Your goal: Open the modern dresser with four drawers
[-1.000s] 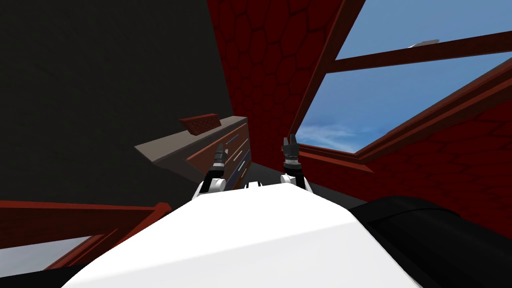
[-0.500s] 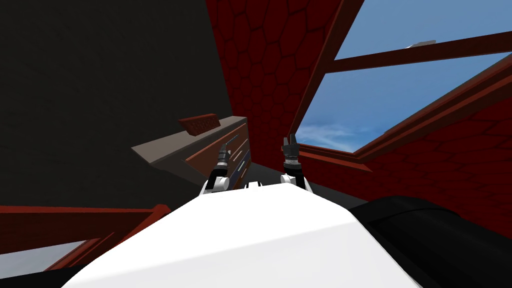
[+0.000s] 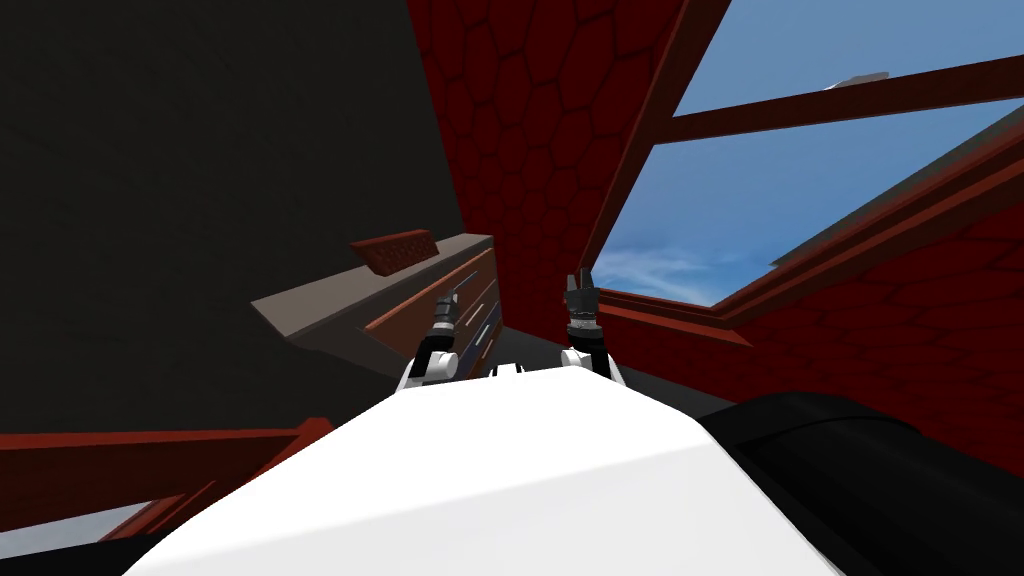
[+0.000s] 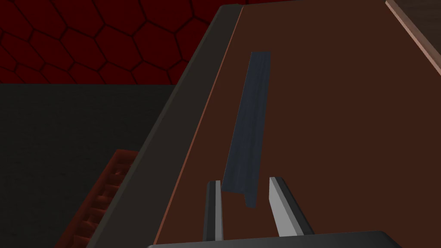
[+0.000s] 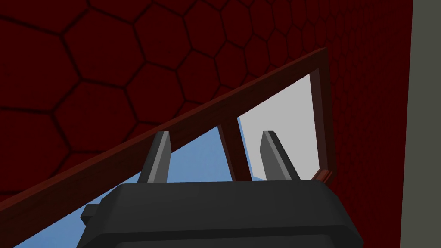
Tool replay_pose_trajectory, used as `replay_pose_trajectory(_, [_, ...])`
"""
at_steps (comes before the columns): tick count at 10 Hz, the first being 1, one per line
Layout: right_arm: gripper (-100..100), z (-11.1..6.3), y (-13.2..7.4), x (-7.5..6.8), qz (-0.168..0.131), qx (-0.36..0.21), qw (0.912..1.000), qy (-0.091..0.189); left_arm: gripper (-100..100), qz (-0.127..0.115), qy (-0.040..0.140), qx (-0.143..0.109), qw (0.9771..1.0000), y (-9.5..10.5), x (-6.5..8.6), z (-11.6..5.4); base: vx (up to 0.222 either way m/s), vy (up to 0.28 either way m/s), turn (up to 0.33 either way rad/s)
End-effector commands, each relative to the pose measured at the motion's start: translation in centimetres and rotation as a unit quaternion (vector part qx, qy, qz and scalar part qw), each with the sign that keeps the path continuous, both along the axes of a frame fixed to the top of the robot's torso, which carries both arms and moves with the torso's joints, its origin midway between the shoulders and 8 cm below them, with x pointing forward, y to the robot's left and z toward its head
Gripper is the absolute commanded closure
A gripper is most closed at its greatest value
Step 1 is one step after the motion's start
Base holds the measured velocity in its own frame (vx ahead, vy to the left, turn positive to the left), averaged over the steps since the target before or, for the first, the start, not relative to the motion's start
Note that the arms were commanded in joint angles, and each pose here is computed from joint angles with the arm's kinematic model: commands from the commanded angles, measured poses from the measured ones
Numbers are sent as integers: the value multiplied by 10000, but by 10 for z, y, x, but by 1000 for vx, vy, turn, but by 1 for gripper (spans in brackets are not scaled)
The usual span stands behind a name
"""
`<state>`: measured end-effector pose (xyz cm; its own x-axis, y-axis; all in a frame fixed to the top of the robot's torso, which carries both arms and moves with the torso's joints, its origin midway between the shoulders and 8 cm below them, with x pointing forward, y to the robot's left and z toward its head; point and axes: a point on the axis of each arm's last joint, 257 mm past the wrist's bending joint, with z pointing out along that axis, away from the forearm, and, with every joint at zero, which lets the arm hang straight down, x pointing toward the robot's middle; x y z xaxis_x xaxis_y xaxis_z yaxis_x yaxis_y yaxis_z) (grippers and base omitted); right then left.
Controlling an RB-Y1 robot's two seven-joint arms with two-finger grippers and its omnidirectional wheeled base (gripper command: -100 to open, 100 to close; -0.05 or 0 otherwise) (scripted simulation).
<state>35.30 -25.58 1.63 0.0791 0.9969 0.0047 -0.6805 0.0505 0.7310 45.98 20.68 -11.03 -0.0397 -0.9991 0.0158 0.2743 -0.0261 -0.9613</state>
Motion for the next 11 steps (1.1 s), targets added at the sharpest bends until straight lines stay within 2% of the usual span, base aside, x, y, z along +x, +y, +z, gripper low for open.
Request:
replay_pose_trajectory(1, [0, 0, 0, 0, 0, 1, 10000, 0, 100, 1, 66, 6, 10000, -2, -1, -2, -64, -133, 19])
replay_pose_trajectory(4, [0, 0, 0, 0, 0, 2, 10000, -1, 100, 3, 164, 15, 9999, -5, -2, -5, -74, -165, 11])
replay_pose_trajectory(5, [0, 0, 0, 0, 1, 1, 10000, -1, 100, 2, 51, 6, 10000, -4, -2, 3, -44, -76, 5])
replay_pose_trajectory(9, [0, 0, 0, 0, 0, 1, 10000, -1, 100, -7, 175, 12, 9998, -9, -3, -5, -65, -146, 6])
replay_pose_trajectory(10, [0, 0, 0, 0, 1, 2, 10000, -1, -100, 1, 95, 3, 10000, -7, -7, 12, -28, -89, 5])
replay_pose_trajectory(11, [0, 0, 0, 0, 0, 0, 10000, 0, -100, 1, 74, 3, 10000, -7, -8, 14, 25, 2, -7])
